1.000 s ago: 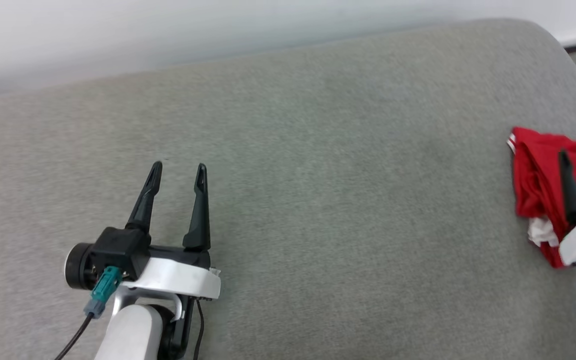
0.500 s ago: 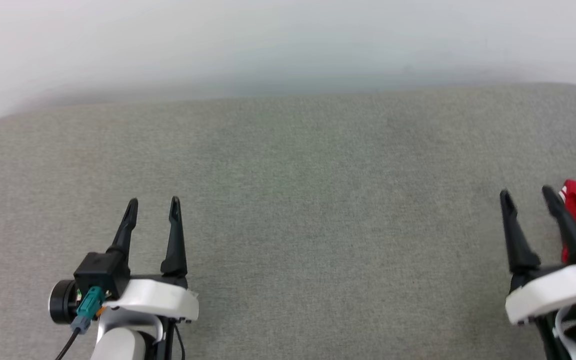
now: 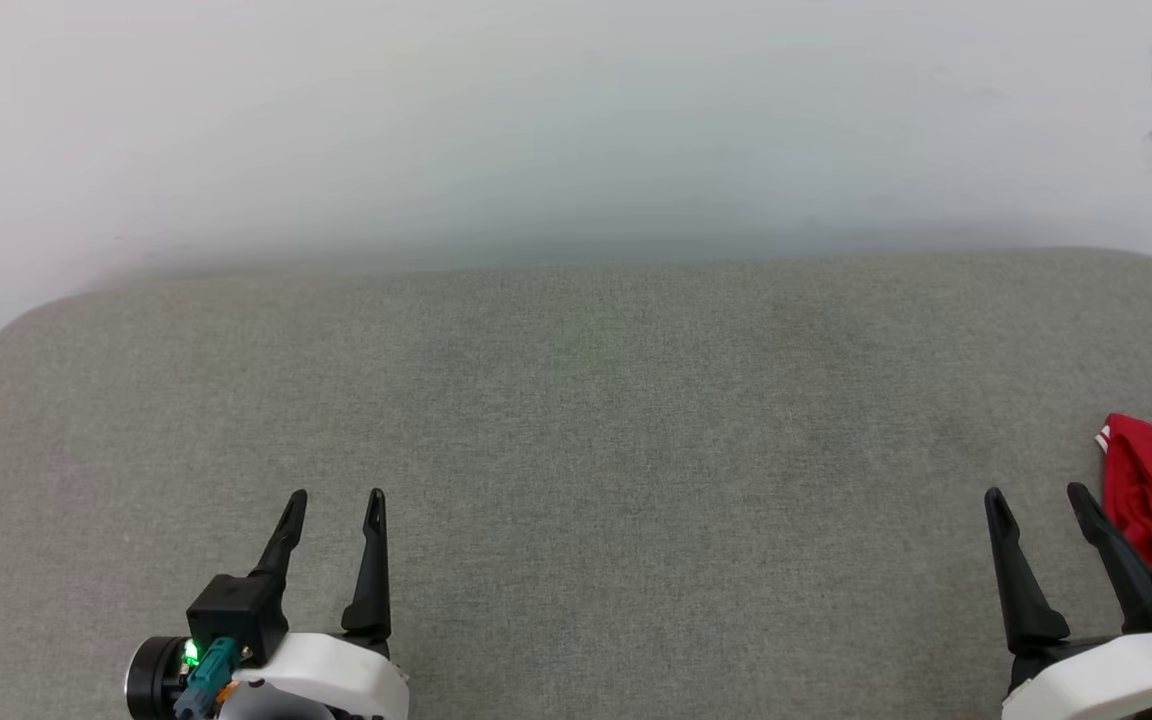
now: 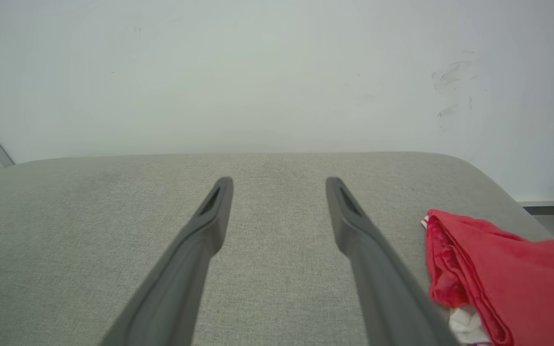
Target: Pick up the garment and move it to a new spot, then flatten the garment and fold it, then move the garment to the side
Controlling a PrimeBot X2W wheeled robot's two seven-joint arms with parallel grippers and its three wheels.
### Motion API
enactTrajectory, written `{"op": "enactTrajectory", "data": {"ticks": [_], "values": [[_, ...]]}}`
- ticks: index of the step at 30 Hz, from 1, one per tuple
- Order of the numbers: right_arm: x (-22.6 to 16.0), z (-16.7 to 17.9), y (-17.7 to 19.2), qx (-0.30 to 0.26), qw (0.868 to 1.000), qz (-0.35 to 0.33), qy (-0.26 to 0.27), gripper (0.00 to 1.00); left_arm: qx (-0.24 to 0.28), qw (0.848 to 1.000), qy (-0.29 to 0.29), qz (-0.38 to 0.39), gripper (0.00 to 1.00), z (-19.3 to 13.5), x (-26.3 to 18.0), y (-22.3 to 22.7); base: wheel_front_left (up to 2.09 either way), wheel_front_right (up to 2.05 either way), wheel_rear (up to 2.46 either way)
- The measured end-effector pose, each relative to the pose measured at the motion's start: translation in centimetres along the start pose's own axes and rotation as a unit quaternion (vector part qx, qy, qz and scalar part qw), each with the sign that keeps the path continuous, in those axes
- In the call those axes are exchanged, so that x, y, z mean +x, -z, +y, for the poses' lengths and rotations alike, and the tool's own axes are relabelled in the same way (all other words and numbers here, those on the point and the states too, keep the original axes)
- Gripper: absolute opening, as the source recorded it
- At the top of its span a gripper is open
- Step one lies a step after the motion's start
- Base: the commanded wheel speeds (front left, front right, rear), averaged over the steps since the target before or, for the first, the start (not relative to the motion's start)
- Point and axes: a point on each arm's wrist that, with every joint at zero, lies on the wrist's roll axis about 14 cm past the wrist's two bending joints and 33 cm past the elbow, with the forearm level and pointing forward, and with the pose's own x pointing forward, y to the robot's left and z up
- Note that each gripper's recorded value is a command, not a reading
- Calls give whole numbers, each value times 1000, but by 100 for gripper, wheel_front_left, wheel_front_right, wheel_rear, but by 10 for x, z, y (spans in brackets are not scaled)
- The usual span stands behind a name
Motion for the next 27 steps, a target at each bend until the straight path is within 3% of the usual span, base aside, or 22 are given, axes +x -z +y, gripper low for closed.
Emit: {"op": "enactTrajectory", "data": {"ticks": [23,24,27], "values": [[3,1,0,-2,1000,-5,-2,100,4,1000,-1,14,100,2,1,9,0,0,0],[2,1,4,-1,1000,1,-1,0,3,1000,-1,20,0,2,0,12,0,0,0],[-1,1,17,6,1000,21,1,0,0,999,-4,44,0,2,-7,27,0,0,0]]}}
